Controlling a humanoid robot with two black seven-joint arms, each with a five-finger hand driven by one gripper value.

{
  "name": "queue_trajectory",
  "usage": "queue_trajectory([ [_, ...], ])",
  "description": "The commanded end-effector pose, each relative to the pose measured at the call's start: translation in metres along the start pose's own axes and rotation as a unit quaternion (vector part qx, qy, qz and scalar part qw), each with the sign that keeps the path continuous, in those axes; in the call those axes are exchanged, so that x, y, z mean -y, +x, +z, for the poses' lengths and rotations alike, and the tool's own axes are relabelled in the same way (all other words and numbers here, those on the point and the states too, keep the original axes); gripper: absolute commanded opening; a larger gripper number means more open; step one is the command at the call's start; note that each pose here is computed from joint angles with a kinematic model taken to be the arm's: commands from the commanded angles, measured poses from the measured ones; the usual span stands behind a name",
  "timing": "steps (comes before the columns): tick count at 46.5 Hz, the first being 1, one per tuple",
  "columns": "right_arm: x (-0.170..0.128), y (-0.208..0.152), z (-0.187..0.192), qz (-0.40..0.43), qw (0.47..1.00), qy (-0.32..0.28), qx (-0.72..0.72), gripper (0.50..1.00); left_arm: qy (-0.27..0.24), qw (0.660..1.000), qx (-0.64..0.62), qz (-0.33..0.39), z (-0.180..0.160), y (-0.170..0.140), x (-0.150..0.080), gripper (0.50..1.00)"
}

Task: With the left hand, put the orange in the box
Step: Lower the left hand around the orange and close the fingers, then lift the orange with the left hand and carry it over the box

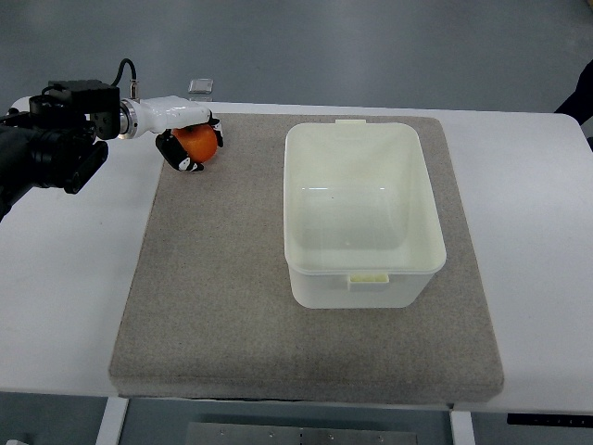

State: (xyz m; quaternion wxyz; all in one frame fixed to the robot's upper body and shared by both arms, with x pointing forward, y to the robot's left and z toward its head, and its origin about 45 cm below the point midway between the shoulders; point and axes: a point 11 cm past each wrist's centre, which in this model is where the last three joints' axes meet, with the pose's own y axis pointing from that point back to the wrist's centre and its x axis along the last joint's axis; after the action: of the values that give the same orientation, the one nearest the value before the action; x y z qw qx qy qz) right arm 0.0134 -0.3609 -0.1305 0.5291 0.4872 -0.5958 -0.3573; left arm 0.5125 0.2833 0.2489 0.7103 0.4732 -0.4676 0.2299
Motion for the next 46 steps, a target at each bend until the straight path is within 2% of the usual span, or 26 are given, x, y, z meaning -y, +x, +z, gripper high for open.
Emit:
queue_trajectory([
  [1, 0.000, 0.000, 0.000, 0.000, 1.000, 0.000, 0.000, 0.926, 0.000, 1.000, 0.000, 0.001, 0.000, 0.001, 0.000, 0.500],
  [12, 0.000, 0.000, 0.000, 0.000, 1.000, 0.000, 0.000, 0.926, -0.011, 1.000, -0.007, 0.010, 0.009, 0.004, 0.005, 0.500],
  [24, 0.000, 0.000, 0.000, 0.000, 1.000, 0.000, 0.000, 0.926, -0.027, 0.998, -0.027, 0.057, 0.021, 0.027, 0.008, 0.500],
  [32, 0.000, 0.000, 0.000, 0.000, 1.000, 0.000, 0.000, 0.926, -0.067, 0.996, -0.017, 0.065, 0.055, 0.027, 0.024, 0.500],
  [41, 0.000, 0.000, 0.000, 0.000, 1.000, 0.000, 0.000, 0.926, -0.106, 0.991, 0.000, 0.082, 0.085, 0.044, 0.028, 0.500],
  [46, 0.000, 0.000, 0.000, 0.000, 1.000, 0.000, 0.000, 0.926, -0.113, 0.989, 0.013, 0.100, 0.091, 0.061, 0.026, 0.500],
])
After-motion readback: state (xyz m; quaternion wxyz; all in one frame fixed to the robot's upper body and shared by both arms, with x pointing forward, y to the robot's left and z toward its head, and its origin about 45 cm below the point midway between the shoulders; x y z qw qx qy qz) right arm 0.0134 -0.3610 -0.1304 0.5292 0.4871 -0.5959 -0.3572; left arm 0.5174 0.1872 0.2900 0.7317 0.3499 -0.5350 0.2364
